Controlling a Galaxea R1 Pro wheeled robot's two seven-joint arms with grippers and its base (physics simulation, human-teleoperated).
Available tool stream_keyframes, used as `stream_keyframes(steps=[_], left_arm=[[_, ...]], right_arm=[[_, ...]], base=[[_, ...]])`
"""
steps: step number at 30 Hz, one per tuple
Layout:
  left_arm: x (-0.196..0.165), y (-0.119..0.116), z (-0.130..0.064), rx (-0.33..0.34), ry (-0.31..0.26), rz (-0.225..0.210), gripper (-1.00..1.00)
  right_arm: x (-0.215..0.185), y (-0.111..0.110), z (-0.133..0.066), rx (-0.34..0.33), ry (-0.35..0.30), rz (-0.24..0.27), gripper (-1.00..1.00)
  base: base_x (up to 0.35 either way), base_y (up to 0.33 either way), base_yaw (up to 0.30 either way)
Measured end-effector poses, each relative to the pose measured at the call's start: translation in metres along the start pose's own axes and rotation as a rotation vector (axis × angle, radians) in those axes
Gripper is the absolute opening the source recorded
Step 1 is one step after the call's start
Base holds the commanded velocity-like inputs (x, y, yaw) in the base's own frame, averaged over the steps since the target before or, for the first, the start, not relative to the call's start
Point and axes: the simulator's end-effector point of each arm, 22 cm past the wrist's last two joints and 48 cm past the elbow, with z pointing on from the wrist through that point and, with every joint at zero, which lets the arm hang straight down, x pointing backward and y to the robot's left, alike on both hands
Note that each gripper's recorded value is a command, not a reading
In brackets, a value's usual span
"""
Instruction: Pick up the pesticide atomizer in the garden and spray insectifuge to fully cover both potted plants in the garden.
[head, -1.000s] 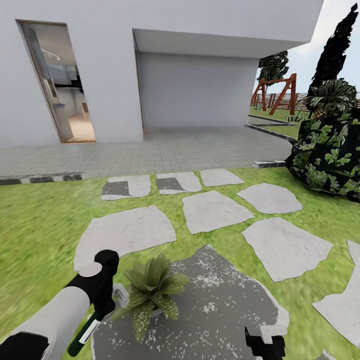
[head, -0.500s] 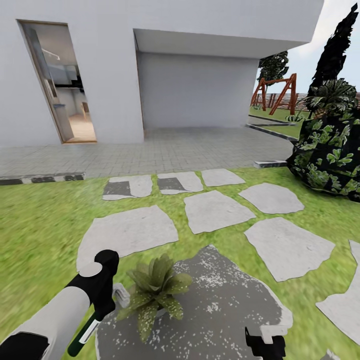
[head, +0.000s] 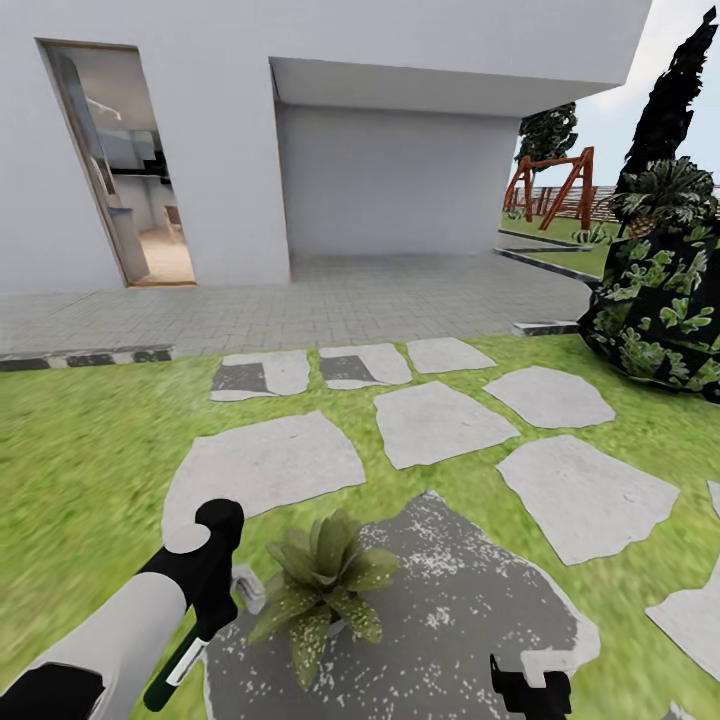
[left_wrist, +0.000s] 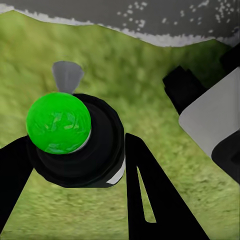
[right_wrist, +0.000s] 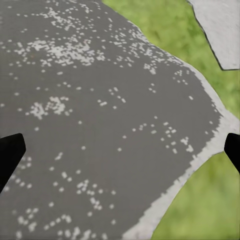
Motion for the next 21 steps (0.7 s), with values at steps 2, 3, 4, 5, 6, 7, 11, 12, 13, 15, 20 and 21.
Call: stream_keyframes(steps=[2, 3, 4, 5, 6, 7, 11, 12, 13, 15, 20, 21], left_arm=[[0.002, 0.001, 0.001, 0.002, 0.002, -0.003, -1.00], [0.003, 0.001, 0.002, 0.003, 0.003, -0.005, -1.00], [0.004, 0.001, 0.003, 0.005, 0.004, -0.007, -1.00], [0.004, 0.001, 0.003, 0.006, 0.003, -0.008, -1.00], [0.003, 0.000, 0.003, 0.009, 0.000, -0.008, -1.00], [0.002, -0.001, 0.003, 0.010, -0.002, -0.008, -1.00], [0.000, -0.002, 0.002, 0.010, -0.004, -0.006, -1.00], [-0.002, -0.004, 0.001, 0.011, -0.007, -0.005, -1.00], [-0.003, -0.005, 0.001, 0.011, -0.009, -0.003, -1.00], [-0.009, -0.009, -0.001, 0.011, -0.015, 0.007, -1.00], [-0.012, -0.011, -0.002, 0.008, -0.013, 0.015, -1.00], [-0.012, -0.011, -0.002, 0.007, -0.012, 0.016, -1.00]], right_arm=[[0.000, 0.000, 0.000, 0.000, 0.000, 0.000, 1.00], [0.000, 0.000, 0.000, 0.000, 0.000, 0.000, 1.00], [0.000, 0.000, 0.000, 0.000, 0.000, 0.000, 1.00], [0.000, 0.000, 0.000, 0.000, 0.000, 0.000, 1.00], [0.000, 0.000, 0.000, 0.000, 0.000, 0.000, 1.00], [0.000, 0.000, 0.000, 0.000, 0.000, 0.000, 1.00], [0.000, 0.000, 0.000, 0.000, 0.000, 0.000, 1.00], [0.000, 0.000, 0.000, 0.000, 0.000, 0.000, 1.00], [0.000, 0.000, 0.000, 0.000, 0.000, 0.000, 1.00], [0.000, 0.000, 0.000, 0.000, 0.000, 0.000, 1.00], [0.000, 0.000, 0.000, 0.000, 0.000, 0.000, 1.00], [0.000, 0.000, 0.000, 0.000, 0.000, 0.000, 1.00]], base=[[0.000, 0.004, 0.000], [0.000, 0.002, 0.000], [0.000, 0.001, 0.000], [0.000, 0.000, 0.000], [0.000, 0.000, 0.000], [0.000, 0.000, 0.000], [0.000, 0.000, 0.000], [0.005, 0.000, 0.000], [0.055, 0.000, 0.000], [0.172, 0.000, 0.000], [0.131, 0.000, 0.000], [0.019, 0.000, 0.000]])
